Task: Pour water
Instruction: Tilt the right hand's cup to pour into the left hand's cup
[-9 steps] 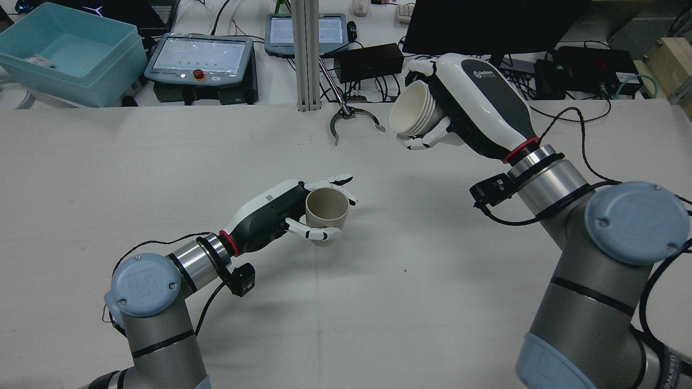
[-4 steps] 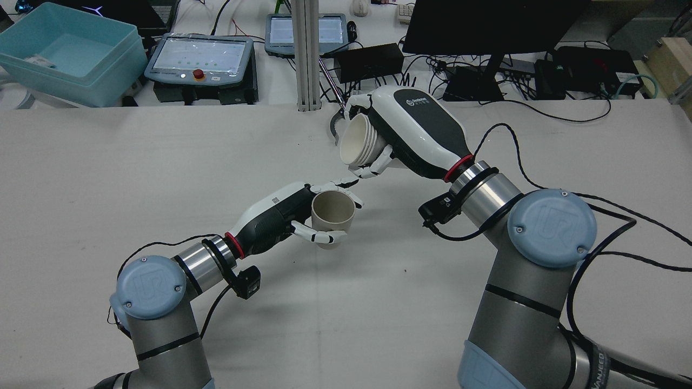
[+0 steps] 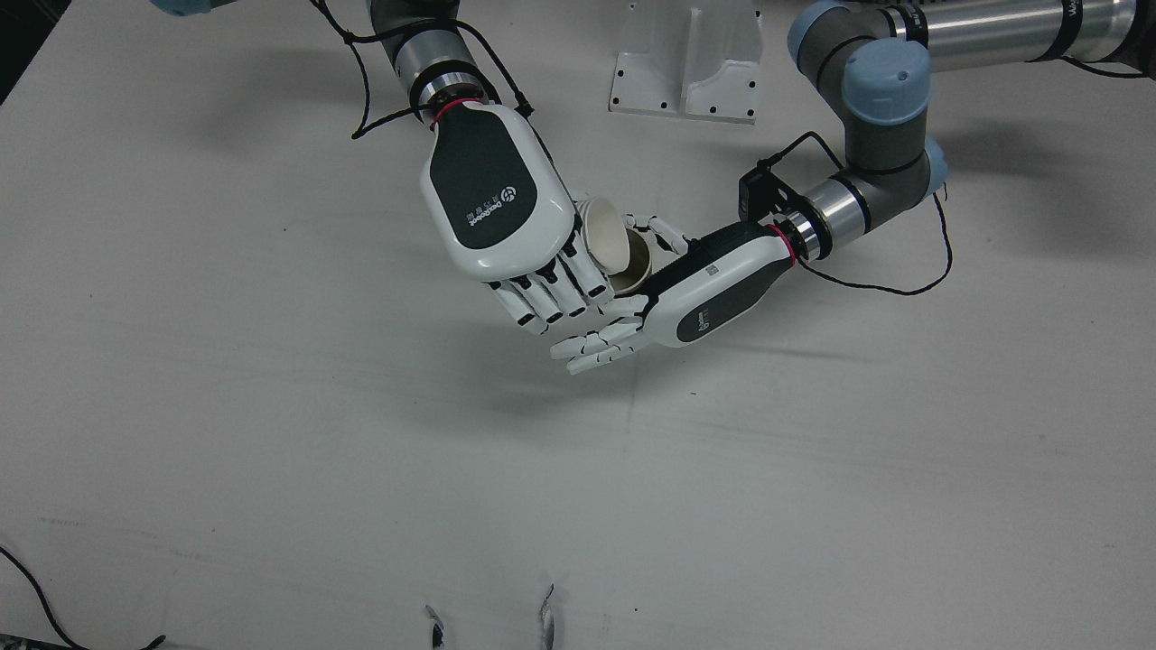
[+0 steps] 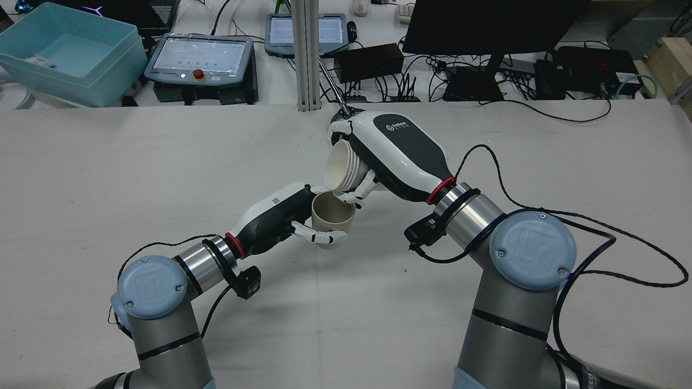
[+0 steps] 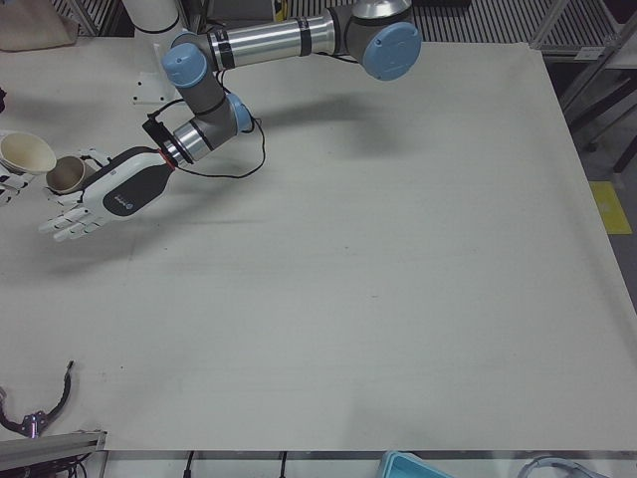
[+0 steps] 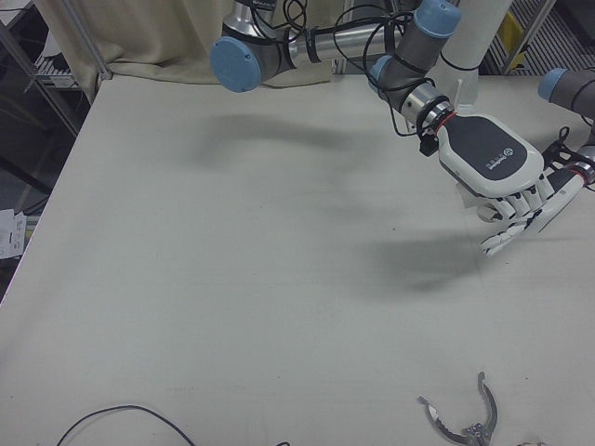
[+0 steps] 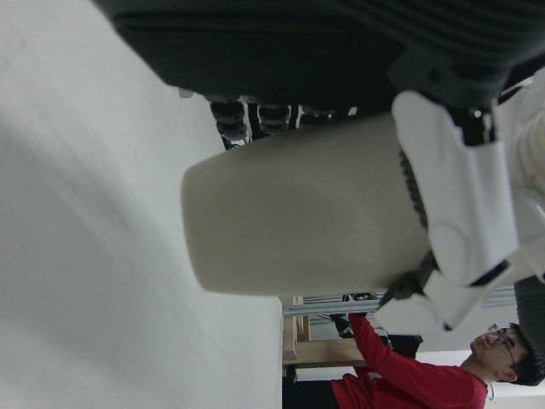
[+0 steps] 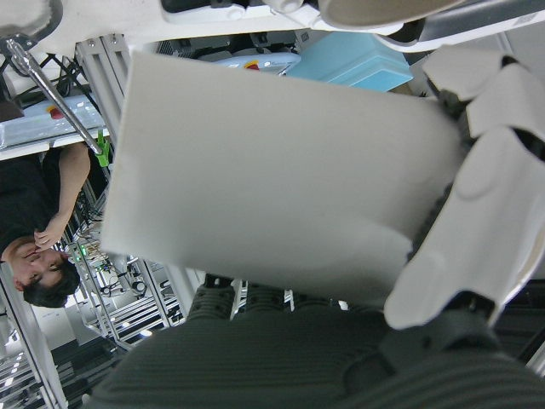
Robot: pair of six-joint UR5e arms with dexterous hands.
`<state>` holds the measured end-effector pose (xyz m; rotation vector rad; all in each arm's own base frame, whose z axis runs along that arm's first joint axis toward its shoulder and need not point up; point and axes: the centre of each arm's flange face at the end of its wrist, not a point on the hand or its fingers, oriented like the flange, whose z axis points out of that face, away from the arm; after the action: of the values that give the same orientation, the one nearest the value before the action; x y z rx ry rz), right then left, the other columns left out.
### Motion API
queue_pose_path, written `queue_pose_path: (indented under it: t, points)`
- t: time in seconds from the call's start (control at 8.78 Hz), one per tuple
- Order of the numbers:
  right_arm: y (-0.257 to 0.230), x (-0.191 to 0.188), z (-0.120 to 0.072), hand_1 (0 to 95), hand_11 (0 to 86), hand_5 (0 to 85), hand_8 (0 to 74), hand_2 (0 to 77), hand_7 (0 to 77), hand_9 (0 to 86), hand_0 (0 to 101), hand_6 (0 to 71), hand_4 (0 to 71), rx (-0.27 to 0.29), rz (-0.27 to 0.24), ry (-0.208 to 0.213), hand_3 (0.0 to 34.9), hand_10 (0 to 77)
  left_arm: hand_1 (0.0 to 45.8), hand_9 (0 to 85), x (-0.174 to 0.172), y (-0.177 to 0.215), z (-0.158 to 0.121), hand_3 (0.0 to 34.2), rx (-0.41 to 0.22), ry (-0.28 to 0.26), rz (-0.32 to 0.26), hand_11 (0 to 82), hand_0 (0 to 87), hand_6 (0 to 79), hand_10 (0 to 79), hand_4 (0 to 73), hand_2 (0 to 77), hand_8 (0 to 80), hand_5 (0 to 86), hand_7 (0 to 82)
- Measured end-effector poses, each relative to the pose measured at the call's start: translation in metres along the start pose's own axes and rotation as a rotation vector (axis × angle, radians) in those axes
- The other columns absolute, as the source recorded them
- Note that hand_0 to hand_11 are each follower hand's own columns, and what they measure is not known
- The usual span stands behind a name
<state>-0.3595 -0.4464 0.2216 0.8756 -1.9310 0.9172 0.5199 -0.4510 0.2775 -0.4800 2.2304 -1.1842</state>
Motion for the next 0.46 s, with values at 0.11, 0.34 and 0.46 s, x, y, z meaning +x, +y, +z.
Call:
queue_pose_path:
  t: [0.11, 0.34, 0.46]
  points:
    - [-0.025, -0.002, -0.004, 7.1, 50.7, 58.9, 45.3, 37.6, 65.4, 61.1, 54, 51.8, 14.7, 0.056, 0.015, -0.010, 0.0, 33.8, 26.7, 6.0, 0.021, -0.007, 0.000, 0.1, 0.008, 0.027, 0.008, 8.7, 39.7, 6.5, 4.4, 37.1, 35.5, 3.8, 25.1, 11.4]
    - [-0.097, 0.023, -0.028, 7.1, 50.7, 58.9, 43.6, 37.6, 67.1, 58.9, 51, 49.1, 14.2, 0.229, 0.180, 0.002, 0.0, 33.8, 26.7, 6.0, 0.062, -0.044, -0.024, 0.0, 0.072, 0.069, 0.007, 8.7, 39.9, 6.5, 4.4, 36.5, 35.5, 3.8, 25.1, 9.8]
    - [-0.133, 0.035, -0.043, 7.1, 51.8, 58.9, 43.6, 37.6, 67.1, 58.9, 51, 49.1, 14.2, 0.313, 0.273, -0.004, 0.0, 34.4, 26.7, 6.0, 0.082, -0.075, -0.048, 0.0, 0.127, 0.089, 0.004, 8.7, 39.9, 6.5, 4.4, 36.5, 35.5, 3.8, 25.1, 9.8]
